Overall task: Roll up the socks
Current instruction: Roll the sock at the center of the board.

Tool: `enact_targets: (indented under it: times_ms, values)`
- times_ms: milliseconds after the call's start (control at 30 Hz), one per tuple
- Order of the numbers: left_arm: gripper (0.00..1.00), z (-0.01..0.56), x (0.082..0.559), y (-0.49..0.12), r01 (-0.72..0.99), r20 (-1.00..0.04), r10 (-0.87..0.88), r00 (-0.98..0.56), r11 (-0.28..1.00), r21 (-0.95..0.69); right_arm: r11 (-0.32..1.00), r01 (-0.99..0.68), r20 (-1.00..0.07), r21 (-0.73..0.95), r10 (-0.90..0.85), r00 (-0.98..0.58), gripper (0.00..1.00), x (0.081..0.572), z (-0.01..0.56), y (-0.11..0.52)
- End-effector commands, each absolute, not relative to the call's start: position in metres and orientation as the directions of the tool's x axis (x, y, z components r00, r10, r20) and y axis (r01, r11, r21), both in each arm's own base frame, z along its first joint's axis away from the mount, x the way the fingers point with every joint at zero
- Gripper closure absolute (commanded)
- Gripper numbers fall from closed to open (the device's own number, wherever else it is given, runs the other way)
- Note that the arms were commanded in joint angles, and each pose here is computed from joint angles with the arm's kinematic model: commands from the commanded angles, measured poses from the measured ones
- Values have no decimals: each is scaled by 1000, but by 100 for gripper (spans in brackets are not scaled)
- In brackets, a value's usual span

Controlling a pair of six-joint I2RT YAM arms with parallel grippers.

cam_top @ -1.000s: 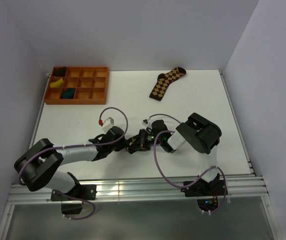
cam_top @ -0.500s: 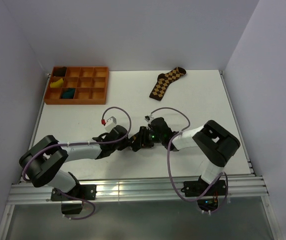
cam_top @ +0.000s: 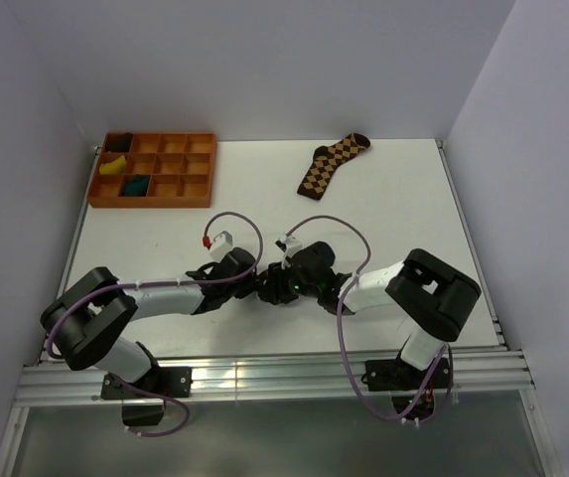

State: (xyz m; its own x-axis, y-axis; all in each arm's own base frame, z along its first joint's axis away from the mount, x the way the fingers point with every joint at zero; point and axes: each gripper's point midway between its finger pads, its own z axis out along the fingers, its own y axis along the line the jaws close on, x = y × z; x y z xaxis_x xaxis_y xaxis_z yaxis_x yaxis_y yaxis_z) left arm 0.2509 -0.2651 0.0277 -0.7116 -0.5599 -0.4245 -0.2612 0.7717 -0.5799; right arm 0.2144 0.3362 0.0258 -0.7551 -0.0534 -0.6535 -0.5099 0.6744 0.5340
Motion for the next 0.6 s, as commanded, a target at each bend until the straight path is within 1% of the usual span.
enact_targets:
  times_ms: [0,200,300,400,567]
  values:
    - [92,2,232,-253,-305,-400,-520,-754,818,-487,686,-565,-748,458,-46,-662,57,221,38,333]
    - [92,2,233,-255,-312,-394,-527,-753,813,-492,686,-614,-803,390,-73,-591,56,212,47,336]
    - [93,0,233,-256,-315,-388,-527,-756,813,-490,708,-621,-831,338,-85,-549,55,213,48,336]
    - [93,0,232,-258,-312,-383,-524,-761,813,-492,696,-641,-842,324,-98,-531,54,207,48,339]
    - [93,-1,232,-258,-318,-377,-528,-761,810,-492,730,-627,-845,271,-132,-519,54,213,38,337]
